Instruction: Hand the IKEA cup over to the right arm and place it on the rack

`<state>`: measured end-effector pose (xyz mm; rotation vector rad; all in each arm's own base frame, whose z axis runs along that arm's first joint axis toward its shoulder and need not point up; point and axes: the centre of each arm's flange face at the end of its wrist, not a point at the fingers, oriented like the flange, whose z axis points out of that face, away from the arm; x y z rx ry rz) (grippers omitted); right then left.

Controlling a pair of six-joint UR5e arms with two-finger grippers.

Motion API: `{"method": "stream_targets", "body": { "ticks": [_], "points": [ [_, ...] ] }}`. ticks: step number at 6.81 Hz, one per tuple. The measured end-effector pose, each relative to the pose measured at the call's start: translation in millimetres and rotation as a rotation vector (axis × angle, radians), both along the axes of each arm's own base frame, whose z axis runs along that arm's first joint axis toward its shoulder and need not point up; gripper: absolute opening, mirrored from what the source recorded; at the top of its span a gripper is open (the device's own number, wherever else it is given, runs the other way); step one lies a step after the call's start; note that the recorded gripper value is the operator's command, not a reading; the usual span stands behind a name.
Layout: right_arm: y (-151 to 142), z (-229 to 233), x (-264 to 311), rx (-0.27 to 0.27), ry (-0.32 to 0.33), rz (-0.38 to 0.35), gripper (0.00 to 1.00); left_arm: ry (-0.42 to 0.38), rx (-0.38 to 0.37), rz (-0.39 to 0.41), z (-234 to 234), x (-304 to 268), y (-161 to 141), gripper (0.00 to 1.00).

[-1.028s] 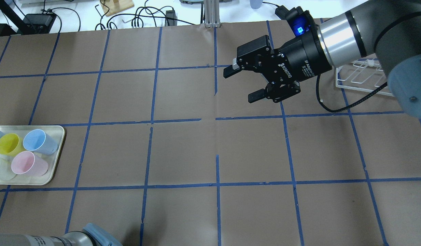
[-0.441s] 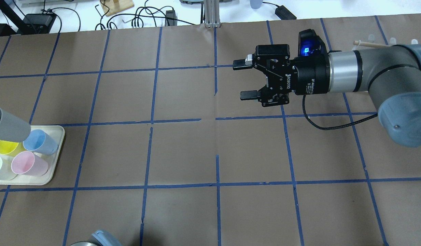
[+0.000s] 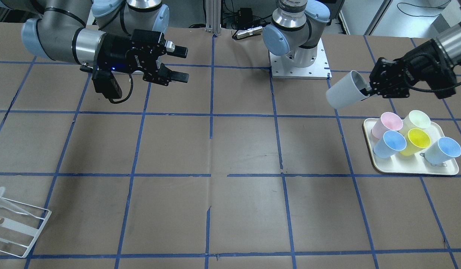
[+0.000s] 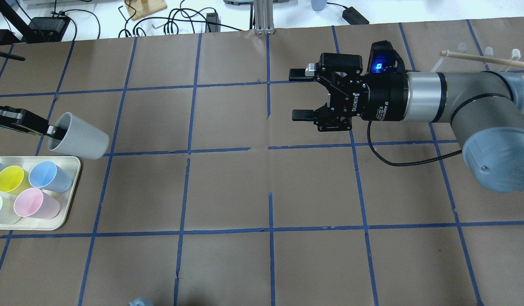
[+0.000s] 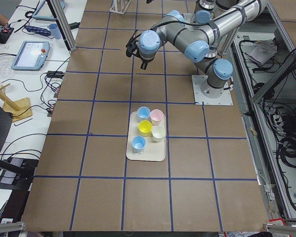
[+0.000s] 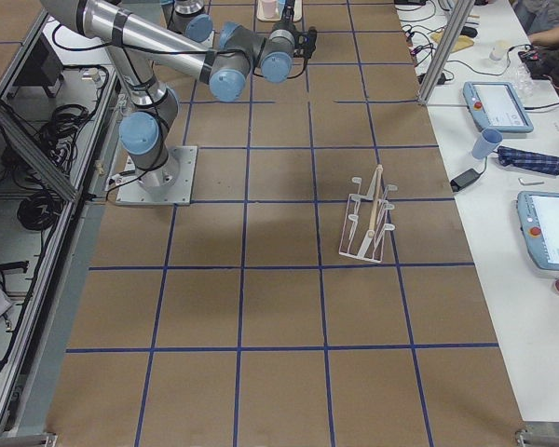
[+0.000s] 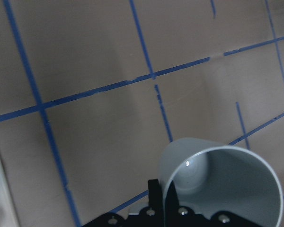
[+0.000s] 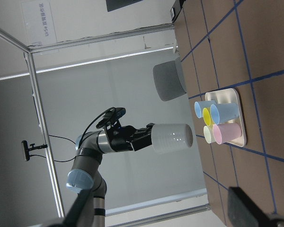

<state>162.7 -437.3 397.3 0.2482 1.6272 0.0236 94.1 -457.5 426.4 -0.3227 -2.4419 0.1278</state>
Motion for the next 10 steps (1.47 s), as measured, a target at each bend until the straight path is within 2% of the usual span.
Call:
{"method": "stream_targets", "body": {
  "ticks": [3, 5, 8, 10],
  "points": [
    [-13, -19, 9, 0.043, -0.078, -0.005, 1.00, 0.364, 0.064, 0.084, -55, -96, -1, 0.00],
    [-16, -26, 11, -0.003, -0.076, 0.001, 1.00, 0.538, 0.126, 0.138, -68, -158, 1, 0.00],
    [-18, -40, 12, -0.037, -0.071, 0.006, 1.00, 0.722, 0.262, 0.208, -50, -238, 5, 0.00],
    [-17, -38, 14, -0.028, -0.075, 0.010, 1.00, 0.752, 0.287, 0.209, -49, -253, 5, 0.00]
  ]
}}
